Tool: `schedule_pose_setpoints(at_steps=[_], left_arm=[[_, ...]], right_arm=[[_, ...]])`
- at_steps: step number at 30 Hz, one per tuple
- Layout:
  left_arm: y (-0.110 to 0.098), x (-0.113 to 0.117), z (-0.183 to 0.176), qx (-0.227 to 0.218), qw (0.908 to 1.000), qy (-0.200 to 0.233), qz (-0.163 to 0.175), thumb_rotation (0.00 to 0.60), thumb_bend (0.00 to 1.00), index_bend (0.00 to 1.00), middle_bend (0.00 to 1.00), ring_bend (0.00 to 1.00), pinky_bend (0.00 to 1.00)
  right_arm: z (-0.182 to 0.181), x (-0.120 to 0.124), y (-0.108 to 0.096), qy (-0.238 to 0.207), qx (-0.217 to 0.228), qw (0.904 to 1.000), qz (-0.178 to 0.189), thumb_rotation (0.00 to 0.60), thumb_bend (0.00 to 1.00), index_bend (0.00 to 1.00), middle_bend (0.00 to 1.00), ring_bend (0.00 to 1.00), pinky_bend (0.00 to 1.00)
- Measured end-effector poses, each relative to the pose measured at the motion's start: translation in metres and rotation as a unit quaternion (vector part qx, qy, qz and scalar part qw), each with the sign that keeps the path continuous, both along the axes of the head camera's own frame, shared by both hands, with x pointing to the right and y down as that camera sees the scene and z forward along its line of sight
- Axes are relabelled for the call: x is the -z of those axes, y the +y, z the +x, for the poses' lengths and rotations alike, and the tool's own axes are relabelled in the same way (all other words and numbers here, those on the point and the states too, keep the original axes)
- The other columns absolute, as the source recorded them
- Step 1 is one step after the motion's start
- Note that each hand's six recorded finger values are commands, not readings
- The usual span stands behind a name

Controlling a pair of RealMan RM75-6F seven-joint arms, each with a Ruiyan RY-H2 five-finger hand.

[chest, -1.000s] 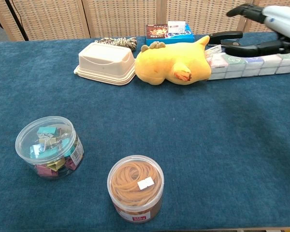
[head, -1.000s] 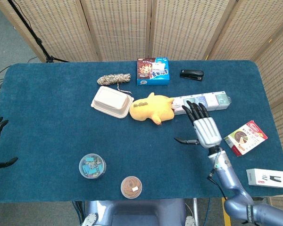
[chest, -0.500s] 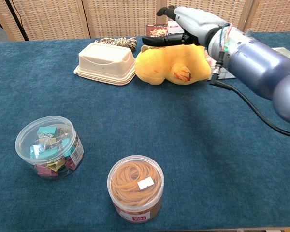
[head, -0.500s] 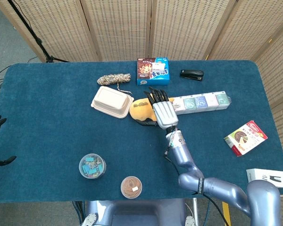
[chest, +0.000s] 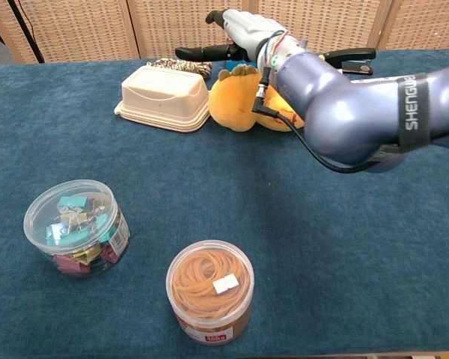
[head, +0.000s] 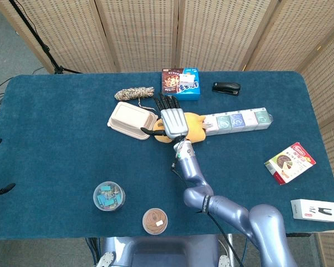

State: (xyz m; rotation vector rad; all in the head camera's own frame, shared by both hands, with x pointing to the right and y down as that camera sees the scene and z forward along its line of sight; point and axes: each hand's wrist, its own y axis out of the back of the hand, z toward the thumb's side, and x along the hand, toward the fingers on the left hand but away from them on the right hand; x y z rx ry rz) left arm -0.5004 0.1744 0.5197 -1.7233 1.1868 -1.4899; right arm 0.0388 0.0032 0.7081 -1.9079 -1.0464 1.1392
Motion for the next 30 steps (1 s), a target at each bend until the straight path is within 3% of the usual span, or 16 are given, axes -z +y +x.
schedule_pose_setpoints(at_steps=[5,13,23,30], left_arm=[[-0.005,-0.006,-0.001,0.006,0.9999,-0.004,-0.01,0.6,0.0,0.0,0.0,0.0,0.0],[-0.012,-0.012,0.001,0.008,0.9998,-0.008,-0.018,0.6,0.0,0.0,0.0,0.0,0.0],[-0.013,-0.015,0.003,0.009,0.9996,-0.014,-0.021,0.6,0.0,0.0,0.0,0.0,0.0],[-0.011,-0.017,0.005,0.006,0.9995,-0.019,-0.023,0.6,0.0,0.0,0.0,0.0,0.0]], right_arm=[[-0.02,-0.008,-0.001,-0.03,-0.002,0.999,-0.032,0.103,0.0,0.0,0.0,0.0,0.0],[-0.013,-0.03,-0.003,-0.025,-0.015,0.9979,-0.058,0.103,0.0,0.0,0.0,0.0,0.0],[0.016,-0.051,-0.003,-0.028,-0.037,0.9953,-0.085,0.103,0.0,0.0,0.0,0.0,0.0],[0.061,-0.054,-0.012,-0.023,-0.069,0.9943,-0.077,0.102,0.0,0.0,0.0,0.0,0.0]])
